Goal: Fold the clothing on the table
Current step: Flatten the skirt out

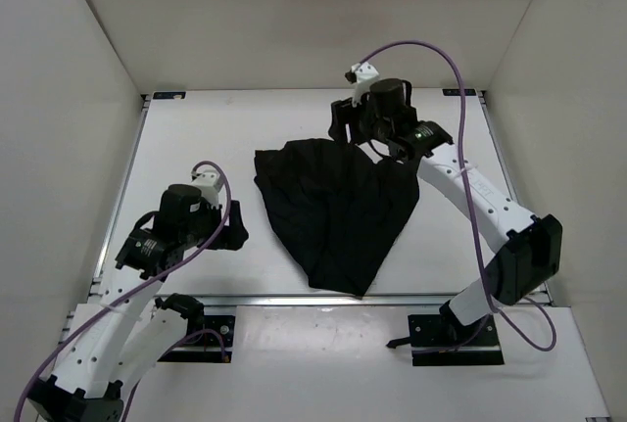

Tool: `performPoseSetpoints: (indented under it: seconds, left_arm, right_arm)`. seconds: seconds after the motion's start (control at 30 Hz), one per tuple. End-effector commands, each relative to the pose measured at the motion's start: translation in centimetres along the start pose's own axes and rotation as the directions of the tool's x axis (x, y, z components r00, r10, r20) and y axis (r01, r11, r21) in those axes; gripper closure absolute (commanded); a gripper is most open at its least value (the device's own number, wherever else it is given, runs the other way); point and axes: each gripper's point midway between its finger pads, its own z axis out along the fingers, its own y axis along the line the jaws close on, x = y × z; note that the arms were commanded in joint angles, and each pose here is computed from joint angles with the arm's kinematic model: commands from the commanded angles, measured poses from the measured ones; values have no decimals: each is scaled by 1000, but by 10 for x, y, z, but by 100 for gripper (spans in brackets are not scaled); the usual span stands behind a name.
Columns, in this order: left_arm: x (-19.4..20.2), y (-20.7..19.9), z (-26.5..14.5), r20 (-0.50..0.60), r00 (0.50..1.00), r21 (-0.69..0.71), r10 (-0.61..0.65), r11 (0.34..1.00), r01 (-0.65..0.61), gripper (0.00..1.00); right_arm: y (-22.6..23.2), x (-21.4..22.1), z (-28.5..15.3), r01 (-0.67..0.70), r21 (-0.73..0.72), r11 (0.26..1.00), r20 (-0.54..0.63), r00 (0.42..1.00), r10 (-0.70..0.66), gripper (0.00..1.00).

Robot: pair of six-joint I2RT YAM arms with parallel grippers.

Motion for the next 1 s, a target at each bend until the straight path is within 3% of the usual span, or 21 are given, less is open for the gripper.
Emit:
performPoseSetpoints:
  seconds: [0.0, 0.07, 0.13, 0.17, 0.2, 0.23, 0.3, 0.33, 0.37, 0.4, 0.47, 0.5, 0.53, 0.7, 0.87, 0.97]
  left_arm:
    - [-2, 2, 2, 6, 1000, -14, -9, 1000, 9, 4]
    - [-7, 0, -3, 45, 999, 8, 0, 1000, -1, 6]
    - [-10, -7, -7, 75, 997, 58, 21, 998, -25, 35]
    - [-9, -7, -8, 74, 997, 55, 15, 998, -19, 44]
    - [-8, -13, -8, 55, 999, 86, 2, 996, -6, 62]
    - [-5, -17, -6, 33, 999, 106, -16, 994, 12, 74]
    - [4, -37, 2, -41, 998, 209, -54, 976, 62, 88]
    - [8, -46, 6, -59, 997, 242, -54, 968, 66, 87]
    - [12, -59, 13, -76, 995, 289, -61, 954, 81, 83]
    - [9, -69, 18, -67, 994, 320, -89, 941, 106, 69]
    - [13, -92, 24, -81, 993, 382, -85, 918, 109, 65]
    - [12, -98, 30, -98, 988, 390, -116, 909, 145, 62]
    - [13, -104, 31, -116, 986, 405, -121, 901, 158, 49]
    - [11, -133, 50, -203, 951, 409, -234, 862, 300, 32]
    - [21, -146, 69, -279, 890, 388, -362, 805, 449, 32]
    - [33, -162, 85, -338, 868, 367, -364, 799, 477, 29]
  right_arm:
    - [-12, 23, -8, -34, 44, 998, -17, 999, 35, 39]
    - [-20, 52, -18, -82, 68, 994, -59, 995, 86, 46]
    - [-21, 69, -36, -155, 83, 984, -69, 985, 161, 55]
    - [-22, 93, -40, -194, 102, 976, -108, 973, 205, 60]
    - [-16, 95, -49, -214, 97, 972, -96, 970, 224, 61]
    - [-15, 112, -59, -222, 107, 969, -110, 966, 233, 67]
    - [-10, 157, -70, -281, 135, 950, -183, 935, 303, 83]
    - [-8, 160, -77, -304, 124, 945, -182, 929, 322, 89]
    - [-5, 181, -81, -336, 136, 932, -219, 907, 359, 89]
    - [1, 197, -87, -369, 126, 921, -245, 888, 389, 88]
    - [6, 218, -93, -407, 117, 906, -269, 865, 423, 86]
    - [12, 229, -94, -422, 114, 899, -287, 853, 436, 85]
    - [13, 235, -96, -424, 121, 897, -297, 847, 440, 82]
    - [29, 253, -93, -440, 85, 894, -332, 833, 442, 73]
    - [34, 266, -87, -438, 70, 896, -347, 832, 434, 70]
    - [31, 274, -86, -437, 78, 896, -350, 829, 435, 70]
